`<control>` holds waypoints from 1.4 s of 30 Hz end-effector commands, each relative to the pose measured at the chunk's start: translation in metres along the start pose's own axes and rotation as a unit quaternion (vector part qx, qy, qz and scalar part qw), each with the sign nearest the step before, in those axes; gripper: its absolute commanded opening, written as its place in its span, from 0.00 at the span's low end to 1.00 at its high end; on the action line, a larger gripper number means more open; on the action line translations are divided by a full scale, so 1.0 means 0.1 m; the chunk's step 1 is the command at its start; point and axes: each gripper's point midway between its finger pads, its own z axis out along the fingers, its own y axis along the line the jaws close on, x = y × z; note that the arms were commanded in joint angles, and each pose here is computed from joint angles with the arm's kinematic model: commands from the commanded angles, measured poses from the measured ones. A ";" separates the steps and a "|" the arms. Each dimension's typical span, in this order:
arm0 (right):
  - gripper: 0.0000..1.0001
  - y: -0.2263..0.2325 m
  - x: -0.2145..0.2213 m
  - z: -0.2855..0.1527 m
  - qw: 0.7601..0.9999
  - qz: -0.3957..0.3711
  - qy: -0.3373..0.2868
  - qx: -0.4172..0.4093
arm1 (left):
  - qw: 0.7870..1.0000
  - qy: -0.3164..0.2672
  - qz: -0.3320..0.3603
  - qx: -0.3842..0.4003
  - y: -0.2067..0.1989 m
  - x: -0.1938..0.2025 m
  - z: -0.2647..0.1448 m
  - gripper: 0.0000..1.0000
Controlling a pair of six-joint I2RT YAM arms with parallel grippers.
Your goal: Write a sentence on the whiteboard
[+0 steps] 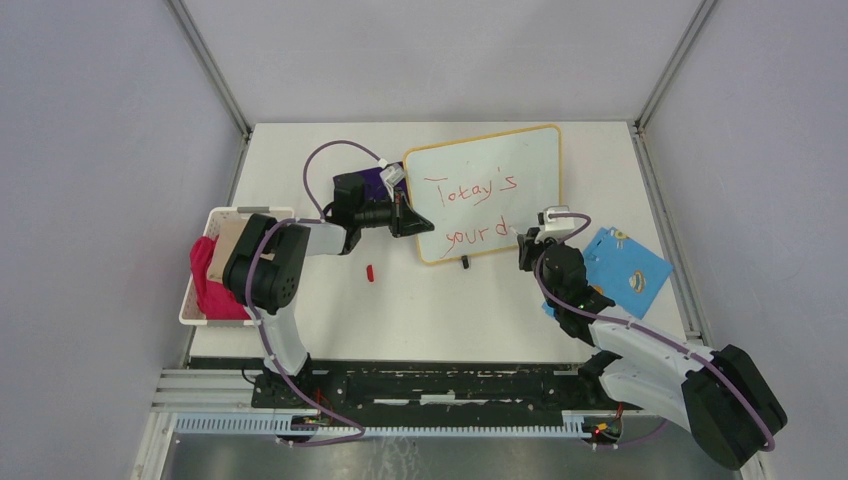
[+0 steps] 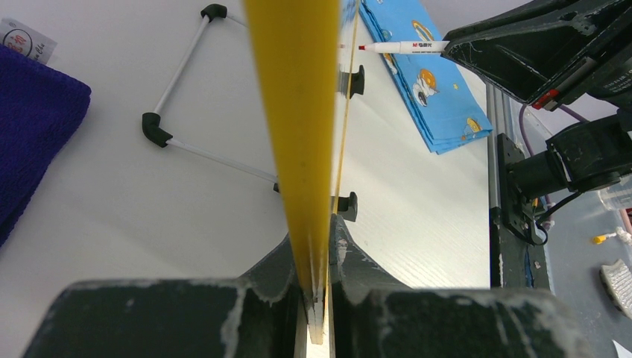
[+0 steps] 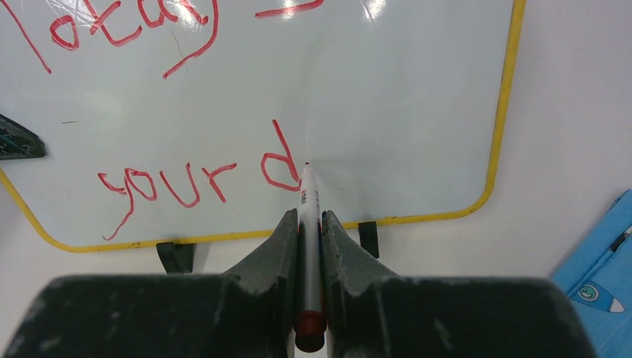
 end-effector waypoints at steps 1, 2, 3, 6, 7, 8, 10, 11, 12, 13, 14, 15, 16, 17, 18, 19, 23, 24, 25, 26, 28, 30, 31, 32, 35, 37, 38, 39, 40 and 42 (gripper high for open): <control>0.00 0.04 -0.35 0.05 0.999 0.027 -0.047 0.004 | 0.994 0.069 -0.030 -0.082 0.30 0.58 0.01 0.02; 0.00 0.03 -0.36 0.05 0.998 0.028 -0.049 0.005 | 0.994 0.069 -0.030 -0.082 0.30 0.58 0.01 0.02; 0.00 0.03 -0.37 0.05 0.998 0.028 -0.051 0.005 | 0.994 0.069 -0.031 -0.082 0.30 0.58 0.01 0.02; 0.00 0.03 -0.36 0.06 0.999 0.024 -0.048 0.008 | 0.994 0.069 -0.030 -0.083 0.30 0.57 0.01 0.02; 0.00 0.03 -0.37 0.07 0.999 0.023 -0.047 0.008 | 0.994 0.069 -0.030 -0.083 0.30 0.58 0.01 0.02; 0.00 0.03 -0.36 0.08 0.999 0.023 -0.046 0.010 | 0.994 0.070 -0.030 -0.083 0.31 0.58 0.01 0.02; 0.00 0.02 -0.36 0.08 0.999 0.022 -0.046 0.013 | 0.994 0.070 -0.031 -0.084 0.31 0.58 0.01 0.02; 0.00 0.01 -0.37 0.09 0.999 0.022 -0.046 0.014 | 0.994 0.070 -0.032 -0.083 0.31 0.58 0.01 0.02; 0.00 0.01 -0.38 0.09 0.999 0.021 -0.047 0.015 | 0.994 0.070 -0.031 -0.083 0.30 0.58 0.01 0.02; 0.00 0.01 -0.38 0.10 0.999 0.021 -0.047 0.015 | 0.994 0.070 -0.031 -0.083 0.30 0.58 0.01 0.02; 0.00 0.01 -0.39 0.10 0.999 0.020 -0.048 0.016 | 0.994 0.069 -0.031 -0.082 0.30 0.58 0.01 0.02; 0.00 0.02 -0.40 0.11 0.998 0.021 -0.049 0.015 | 0.994 0.070 -0.031 -0.083 0.30 0.58 0.01 0.02; 0.00 0.02 -0.40 0.11 0.998 0.021 -0.050 0.015 | 0.994 0.070 -0.031 -0.082 0.30 0.58 0.01 0.02; 0.00 0.03 -0.41 0.11 0.998 0.021 -0.052 0.014 | 0.994 0.070 -0.030 -0.082 0.30 0.58 0.01 0.02; 0.00 0.03 -0.41 0.11 0.998 0.021 -0.052 0.014 | 0.994 0.070 -0.031 -0.082 0.30 0.58 0.01 0.02; 0.00 0.03 -0.40 0.12 0.998 0.019 -0.051 0.014 | 0.994 0.071 -0.030 -0.082 0.30 0.58 0.01 0.02; 0.00 0.05 -0.38 0.13 0.999 0.015 -0.047 0.008 | 0.994 0.072 -0.031 -0.082 0.30 0.59 0.01 0.02; 0.00 0.07 -0.37 0.13 0.999 0.015 -0.046 0.004 | 0.994 0.071 -0.031 -0.082 0.30 0.59 0.01 0.02; 0.00 0.08 -0.37 0.14 0.999 0.014 -0.045 0.000 | 0.994 0.071 -0.031 -0.082 0.31 0.58 0.01 0.02; 0.00 0.09 -0.36 0.14 0.999 0.013 -0.044 -0.002 | 0.994 0.072 -0.031 -0.082 0.30 0.59 0.01 0.02; 0.00 0.10 -0.34 0.14 0.999 0.012 -0.041 -0.007 | 0.993 0.072 -0.031 -0.083 0.31 0.59 0.01 0.02; 0.00 0.11 -0.31 0.14 0.999 0.012 -0.037 -0.010 | 0.993 0.072 -0.031 -0.083 0.31 0.59 0.01 0.02; 0.00 0.11 -0.30 0.14 0.999 0.011 -0.036 -0.011 | 0.993 0.073 -0.031 -0.083 0.31 0.60 0.01 0.02; 0.00 0.11 -0.28 0.14 0.999 0.011 -0.034 -0.012 | 0.993 0.073 -0.031 -0.084 0.31 0.60 0.01 0.02; 0.00 0.12 -0.23 0.12 0.999 0.011 -0.029 -0.016 | 0.993 0.073 -0.031 -0.083 0.31 0.60 0.01 0.02; 0.00 0.11 -0.19 0.11 0.999 0.011 -0.025 -0.018 | 0.993 0.073 -0.032 -0.084 0.31 0.60 0.01 0.02; 0.00 0.11 -0.18 0.10 0.999 0.011 -0.024 -0.018 | 0.993 0.073 -0.031 -0.083 0.31 0.59 0.01 0.02; 0.00 0.10 -0.15 0.10 1.000 0.009 -0.021 -0.018 | 0.993 0.073 -0.030 -0.083 0.31 0.59 0.01 0.02; 0.00 0.10 -0.13 0.09 1.000 0.009 -0.018 -0.019 | 0.993 0.073 -0.031 -0.083 0.31 0.59 0.01 0.02; 0.00 0.09 -0.09 0.08 1.000 0.009 -0.015 -0.019 | 0.993 0.073 -0.031 -0.084 0.31 0.59 0.01 0.02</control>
